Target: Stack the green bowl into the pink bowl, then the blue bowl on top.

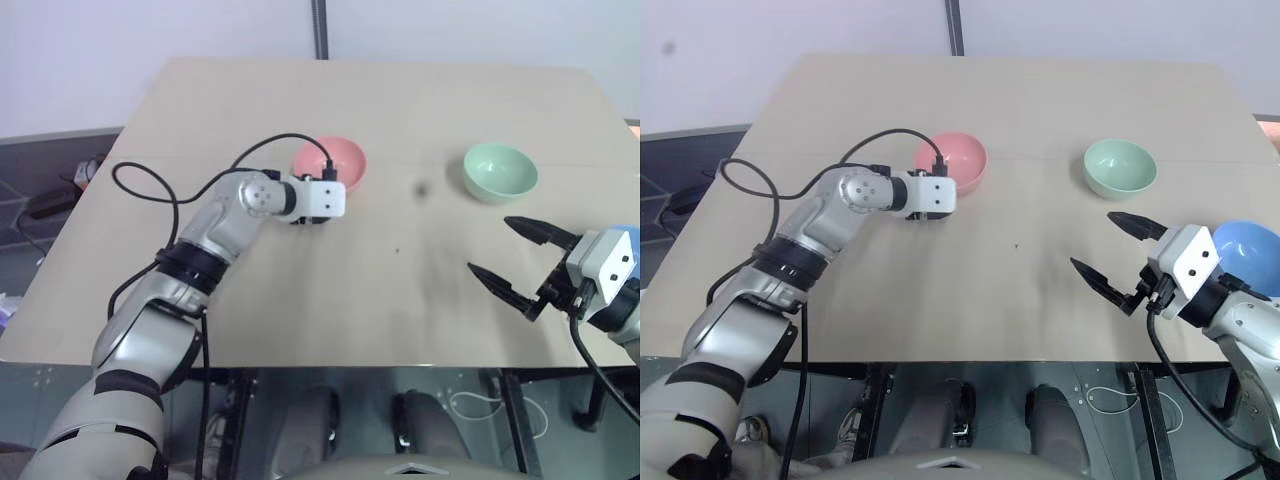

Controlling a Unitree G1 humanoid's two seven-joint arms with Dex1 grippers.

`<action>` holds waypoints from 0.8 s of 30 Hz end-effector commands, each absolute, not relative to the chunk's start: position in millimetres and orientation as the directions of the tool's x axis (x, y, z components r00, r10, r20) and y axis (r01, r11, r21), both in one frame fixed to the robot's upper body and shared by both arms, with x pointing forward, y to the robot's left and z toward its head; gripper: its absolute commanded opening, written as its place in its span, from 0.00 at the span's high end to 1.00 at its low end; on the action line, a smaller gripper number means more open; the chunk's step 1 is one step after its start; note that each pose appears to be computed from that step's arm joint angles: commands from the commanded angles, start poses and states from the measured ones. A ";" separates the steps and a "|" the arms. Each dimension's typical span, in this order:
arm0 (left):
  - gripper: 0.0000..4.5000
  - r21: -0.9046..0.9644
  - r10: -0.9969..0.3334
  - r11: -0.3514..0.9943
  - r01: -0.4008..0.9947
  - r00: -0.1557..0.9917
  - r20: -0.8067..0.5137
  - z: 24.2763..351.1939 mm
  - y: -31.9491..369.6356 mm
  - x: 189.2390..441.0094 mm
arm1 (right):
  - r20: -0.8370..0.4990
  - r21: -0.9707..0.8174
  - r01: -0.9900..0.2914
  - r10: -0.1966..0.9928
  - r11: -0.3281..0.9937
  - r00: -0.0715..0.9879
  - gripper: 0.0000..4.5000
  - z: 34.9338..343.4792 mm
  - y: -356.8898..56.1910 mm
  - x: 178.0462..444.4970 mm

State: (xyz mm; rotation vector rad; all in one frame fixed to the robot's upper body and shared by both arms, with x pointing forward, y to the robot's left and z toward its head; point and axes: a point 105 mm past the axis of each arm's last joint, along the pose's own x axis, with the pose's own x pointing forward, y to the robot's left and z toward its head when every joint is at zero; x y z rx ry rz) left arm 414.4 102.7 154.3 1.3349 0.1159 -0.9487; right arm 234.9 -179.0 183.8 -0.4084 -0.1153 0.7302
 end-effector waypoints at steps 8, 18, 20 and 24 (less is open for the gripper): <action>0.99 0.720 -0.793 -0.160 0.675 0.346 -0.501 191.8 43.0 371.5 | 0.019 -0.469 -0.497 0.571 0.730 0.821 0.00 194.5 -188.5 224.1; 0.99 0.640 -0.801 -0.459 0.616 0.025 -0.598 157.5 25.0 315.3 | 0.008 -0.420 -0.432 0.479 0.798 0.878 0.00 183.1 -191.1 217.4; 0.92 0.632 -0.796 -0.470 0.617 0.014 -0.605 155.1 23.3 316.9 | 0.013 -0.414 -0.424 0.470 0.806 0.882 0.00 182.9 -189.8 217.7; 0.58 0.618 -0.793 -0.487 0.617 -0.015 -0.610 153.1 21.5 315.2 | -0.028 -0.420 -0.428 0.460 0.800 0.887 0.00 176.6 -187.0 219.4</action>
